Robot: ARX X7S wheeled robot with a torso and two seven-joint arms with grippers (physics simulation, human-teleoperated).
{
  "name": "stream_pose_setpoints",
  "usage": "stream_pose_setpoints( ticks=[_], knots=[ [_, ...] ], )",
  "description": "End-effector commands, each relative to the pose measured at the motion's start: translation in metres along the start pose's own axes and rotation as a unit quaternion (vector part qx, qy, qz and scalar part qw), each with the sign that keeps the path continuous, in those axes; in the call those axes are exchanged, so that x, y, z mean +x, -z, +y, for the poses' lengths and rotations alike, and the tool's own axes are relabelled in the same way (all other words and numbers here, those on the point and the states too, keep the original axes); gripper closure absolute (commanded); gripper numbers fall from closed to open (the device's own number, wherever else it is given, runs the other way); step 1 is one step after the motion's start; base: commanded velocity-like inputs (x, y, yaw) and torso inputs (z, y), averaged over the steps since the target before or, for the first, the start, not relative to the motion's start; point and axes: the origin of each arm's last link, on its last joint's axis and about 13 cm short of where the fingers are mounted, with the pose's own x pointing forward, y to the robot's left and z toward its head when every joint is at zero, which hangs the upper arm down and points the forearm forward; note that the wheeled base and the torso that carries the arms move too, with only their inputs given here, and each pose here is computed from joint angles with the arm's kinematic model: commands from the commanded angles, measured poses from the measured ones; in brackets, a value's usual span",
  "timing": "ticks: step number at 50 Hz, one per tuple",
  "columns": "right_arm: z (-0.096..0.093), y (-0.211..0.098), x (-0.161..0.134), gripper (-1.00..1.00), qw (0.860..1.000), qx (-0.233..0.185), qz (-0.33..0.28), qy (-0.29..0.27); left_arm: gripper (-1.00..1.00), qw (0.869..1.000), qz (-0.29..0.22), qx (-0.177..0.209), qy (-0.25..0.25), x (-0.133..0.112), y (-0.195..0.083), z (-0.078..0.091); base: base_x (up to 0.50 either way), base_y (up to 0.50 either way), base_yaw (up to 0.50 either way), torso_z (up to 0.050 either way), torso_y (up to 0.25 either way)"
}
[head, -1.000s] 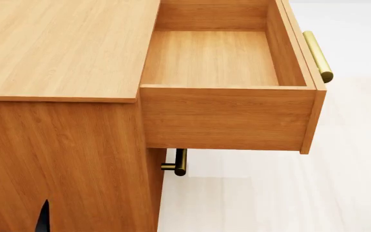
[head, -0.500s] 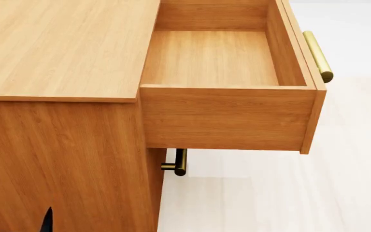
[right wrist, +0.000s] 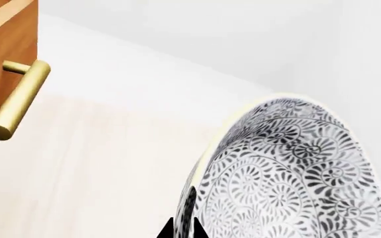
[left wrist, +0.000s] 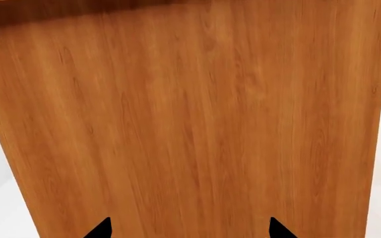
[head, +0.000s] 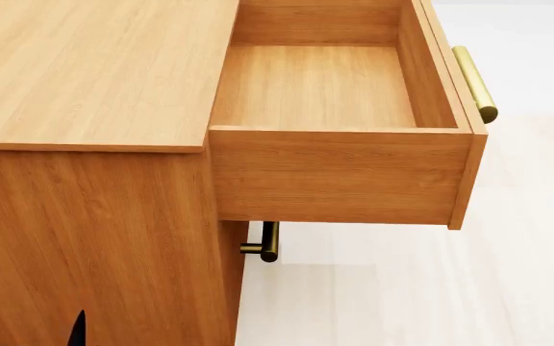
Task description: Put the bowl on top of the cabinet.
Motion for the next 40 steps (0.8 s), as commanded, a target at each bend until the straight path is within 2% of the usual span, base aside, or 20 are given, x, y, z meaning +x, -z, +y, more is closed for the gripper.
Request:
stream_pose_setpoints(
  ticks=[1,8,11,17,19,20,24,37,38,40],
  knots=[
    [-0.013,-0.034,-0.016,1.0,0.999,-0.02,-0.033,0.029,-1.0,1.0,-0.004,0.001,-0.001,0.0,-0.003,0.001,0.0,0.0,0.0,0.0,0.0],
    [-0.009,-0.058,-0.023,1.0,0.997,-0.039,-0.064,0.028,-1.0,1.0,0.0,-0.001,-0.003,-0.002,0.0,0.001,0.0,0.0,0.0,0.0,0.0],
    [-0.007,-0.078,-0.028,1.0,0.996,-0.045,-0.079,0.023,-1.0,1.0,0.004,0.002,-0.005,-0.002,0.001,0.001,0.0,0.0,0.0,0.0,0.0],
    [0.01,-0.111,-0.025,1.0,0.992,-0.082,-0.093,0.009,-1.0,1.0,-0.002,0.009,-0.012,-0.004,0.001,0.001,0.0,0.0,0.0,0.0,0.0],
    [0.01,-0.111,-0.025,1.0,0.992,-0.082,-0.093,0.009,-1.0,1.0,-0.002,0.009,-0.012,-0.004,0.001,0.001,0.0,0.0,0.0,0.0,0.0],
    [0.019,-0.127,-0.027,1.0,0.991,-0.094,-0.098,0.003,-1.0,1.0,-0.001,0.008,-0.007,-0.005,0.003,-0.001,0.0,0.0,0.0,0.0,0.0],
    [0.036,-0.142,-0.028,1.0,0.988,-0.113,-0.104,-0.006,-1.0,1.0,-0.001,0.008,-0.001,-0.005,0.002,-0.001,0.0,0.0,0.0,0.0,0.0],
    [0.075,-0.182,-0.01,1.0,0.98,-0.154,-0.122,-0.036,-1.0,1.0,0.001,-0.007,0.002,-0.001,0.009,-0.001,0.0,0.0,0.0,0.0,0.001],
    [0.072,-0.197,-0.01,1.0,0.979,-0.158,-0.124,-0.04,-1.0,1.0,0.001,-0.011,0.002,0.001,0.01,-0.001,0.0,0.0,0.0,0.0,0.0],
    [0.074,-0.208,-0.005,1.0,0.976,-0.168,-0.129,-0.048,-1.0,1.0,0.002,-0.013,0.001,0.002,0.01,-0.001,0.0,0.0,0.0,0.0,0.0]
  ],
)
